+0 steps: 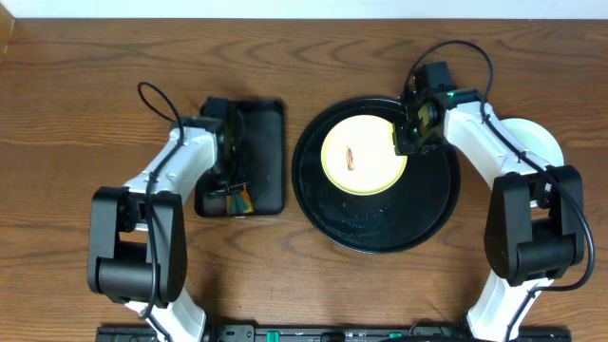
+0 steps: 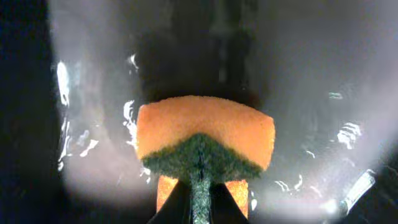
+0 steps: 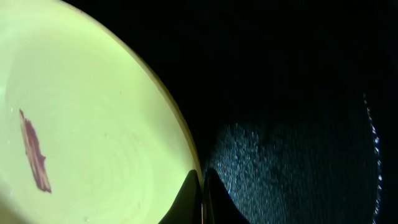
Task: Clean dirty plates on tray and stack at the side
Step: 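Grasp the sponge from the black tray with the left gripper, then scrub the yellow plate with the sponge in the left gripper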
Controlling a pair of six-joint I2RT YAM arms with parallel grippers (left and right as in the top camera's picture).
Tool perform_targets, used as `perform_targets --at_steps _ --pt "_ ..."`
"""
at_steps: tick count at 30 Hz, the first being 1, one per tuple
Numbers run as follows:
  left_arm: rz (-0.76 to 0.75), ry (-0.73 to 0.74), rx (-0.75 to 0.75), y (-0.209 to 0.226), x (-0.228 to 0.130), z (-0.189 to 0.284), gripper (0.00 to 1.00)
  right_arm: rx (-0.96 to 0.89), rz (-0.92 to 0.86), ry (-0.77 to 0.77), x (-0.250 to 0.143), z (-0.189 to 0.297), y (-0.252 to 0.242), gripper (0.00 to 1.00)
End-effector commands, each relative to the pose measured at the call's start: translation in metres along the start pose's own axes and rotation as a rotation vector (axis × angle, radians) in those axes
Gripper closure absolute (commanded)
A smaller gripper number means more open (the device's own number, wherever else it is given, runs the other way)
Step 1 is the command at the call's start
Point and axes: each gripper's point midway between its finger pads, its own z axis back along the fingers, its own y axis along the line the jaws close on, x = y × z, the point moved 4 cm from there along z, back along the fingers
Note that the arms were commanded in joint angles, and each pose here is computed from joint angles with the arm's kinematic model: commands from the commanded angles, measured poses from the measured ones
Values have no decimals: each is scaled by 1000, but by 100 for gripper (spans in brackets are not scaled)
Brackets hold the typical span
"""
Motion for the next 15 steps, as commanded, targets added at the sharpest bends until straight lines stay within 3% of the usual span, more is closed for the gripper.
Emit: perform_targets --at_steps 1,6,15 --pt "-57 -120 -119 -30 21 59 93 7 4 1 -10 -11 0 99" --pt "-130 -185 -272 -71 21 91 93 4 -29 19 -33 -35 -6 99" --pt "-239 -255 -396 -165 2 82 93 6 -30 30 -46 -46 -8 99"
